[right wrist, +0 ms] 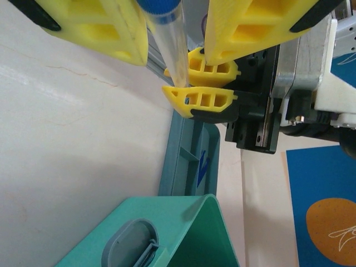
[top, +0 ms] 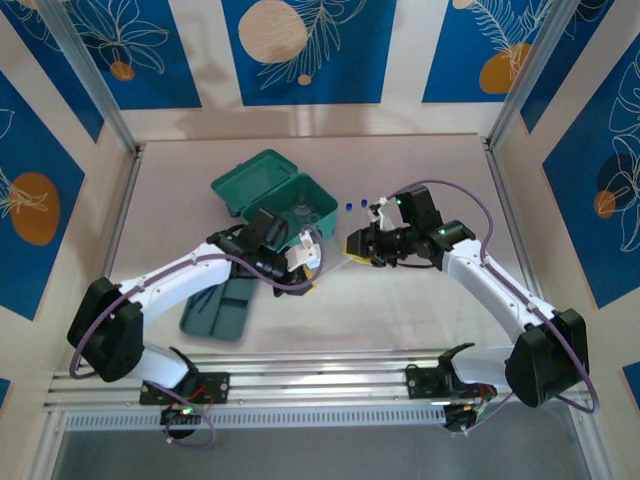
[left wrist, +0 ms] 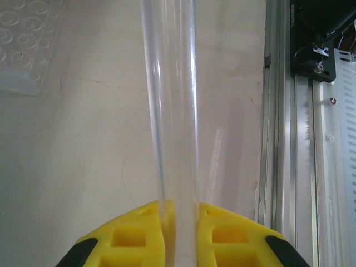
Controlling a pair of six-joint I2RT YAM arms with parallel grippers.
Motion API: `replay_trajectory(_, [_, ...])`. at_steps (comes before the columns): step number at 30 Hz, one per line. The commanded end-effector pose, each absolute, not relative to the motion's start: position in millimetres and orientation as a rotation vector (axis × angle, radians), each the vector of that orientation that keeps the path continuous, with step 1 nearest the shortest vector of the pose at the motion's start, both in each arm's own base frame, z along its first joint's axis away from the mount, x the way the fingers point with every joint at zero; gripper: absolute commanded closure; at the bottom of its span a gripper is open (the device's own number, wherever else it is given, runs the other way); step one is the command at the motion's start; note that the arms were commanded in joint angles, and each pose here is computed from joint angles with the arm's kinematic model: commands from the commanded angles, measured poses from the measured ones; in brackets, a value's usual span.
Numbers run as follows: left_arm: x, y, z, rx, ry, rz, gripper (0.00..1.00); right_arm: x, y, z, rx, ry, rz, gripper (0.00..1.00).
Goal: Organize the chemistry lab equipment
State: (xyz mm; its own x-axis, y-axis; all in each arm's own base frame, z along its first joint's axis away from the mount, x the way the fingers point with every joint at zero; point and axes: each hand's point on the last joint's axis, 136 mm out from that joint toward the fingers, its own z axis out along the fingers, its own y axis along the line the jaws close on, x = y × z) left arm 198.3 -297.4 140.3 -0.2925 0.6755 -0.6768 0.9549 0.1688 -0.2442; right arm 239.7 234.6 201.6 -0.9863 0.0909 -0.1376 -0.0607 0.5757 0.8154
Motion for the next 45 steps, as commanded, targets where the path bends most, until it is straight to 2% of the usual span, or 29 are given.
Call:
replay_trajectory(1, [196,-298,144,1.549,2.024,-0.899,0.89,225,236,203,-0.026,2.647,1.432,0.67])
replay_trajectory(18, [194,-298,144,1.559,2.021,-0.912,0.89,228,242,200,-0.033,2.630,1.463,0.69])
replay_trajectory(29, [197,-297,143,1.551,2.026,-0.891,0.88,228,244,202,-0.051,2.629,1.468,0.79])
replay_trajectory(37, [202,-296,141,1.528,2.043,-0.852,0.77,226,242,207,-0.063,2.623,1.433,0.84])
replay_trajectory(45, [206,-296,142,1.520,2.042,-0.832,0.75,229,232,212,-0.040,2.619,1.322,0.85])
